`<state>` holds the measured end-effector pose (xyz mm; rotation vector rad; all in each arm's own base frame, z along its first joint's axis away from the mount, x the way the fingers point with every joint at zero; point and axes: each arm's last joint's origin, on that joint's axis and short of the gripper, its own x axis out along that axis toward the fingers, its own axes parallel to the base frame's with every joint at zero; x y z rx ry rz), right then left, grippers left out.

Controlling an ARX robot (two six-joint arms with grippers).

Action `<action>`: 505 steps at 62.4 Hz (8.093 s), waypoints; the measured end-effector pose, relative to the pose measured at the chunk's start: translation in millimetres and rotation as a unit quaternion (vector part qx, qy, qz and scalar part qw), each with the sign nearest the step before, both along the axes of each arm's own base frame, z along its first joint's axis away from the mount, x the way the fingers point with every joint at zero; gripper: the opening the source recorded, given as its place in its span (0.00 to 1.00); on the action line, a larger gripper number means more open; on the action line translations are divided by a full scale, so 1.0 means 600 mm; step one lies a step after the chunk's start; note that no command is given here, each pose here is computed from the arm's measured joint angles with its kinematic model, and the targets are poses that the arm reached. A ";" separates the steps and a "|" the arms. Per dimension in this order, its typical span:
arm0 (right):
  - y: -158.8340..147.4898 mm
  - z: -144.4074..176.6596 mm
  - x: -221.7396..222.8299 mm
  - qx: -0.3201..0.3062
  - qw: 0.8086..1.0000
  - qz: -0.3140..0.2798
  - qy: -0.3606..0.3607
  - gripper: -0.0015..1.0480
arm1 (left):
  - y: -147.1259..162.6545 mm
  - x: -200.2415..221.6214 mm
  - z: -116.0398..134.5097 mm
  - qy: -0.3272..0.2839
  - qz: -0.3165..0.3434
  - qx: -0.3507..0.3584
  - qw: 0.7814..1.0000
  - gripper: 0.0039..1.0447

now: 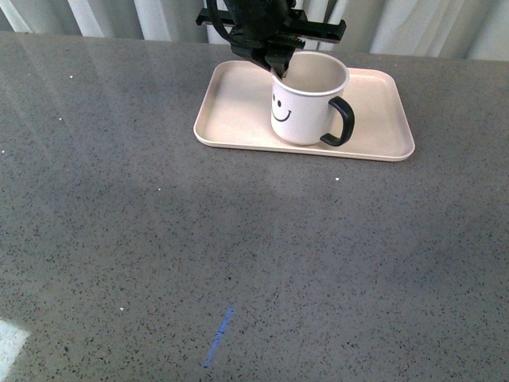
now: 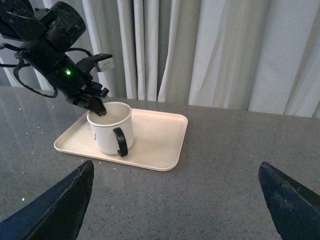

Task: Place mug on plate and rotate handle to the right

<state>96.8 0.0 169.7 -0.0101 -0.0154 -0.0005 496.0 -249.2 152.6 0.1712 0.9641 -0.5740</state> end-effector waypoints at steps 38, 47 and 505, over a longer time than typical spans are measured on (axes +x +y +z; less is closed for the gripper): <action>0.000 0.000 0.000 0.000 1.000 0.000 0.000 0.91 | -0.015 0.001 -0.010 -0.001 -0.004 0.008 1.000 0.19; 0.000 0.000 0.000 0.000 1.000 0.000 0.000 0.91 | -0.015 -0.006 -0.020 -0.007 -0.012 0.008 1.000 0.46; 0.062 0.092 0.626 0.002 0.882 0.112 0.457 0.02 | 0.415 -0.664 0.024 -0.456 0.270 -0.081 0.844 0.91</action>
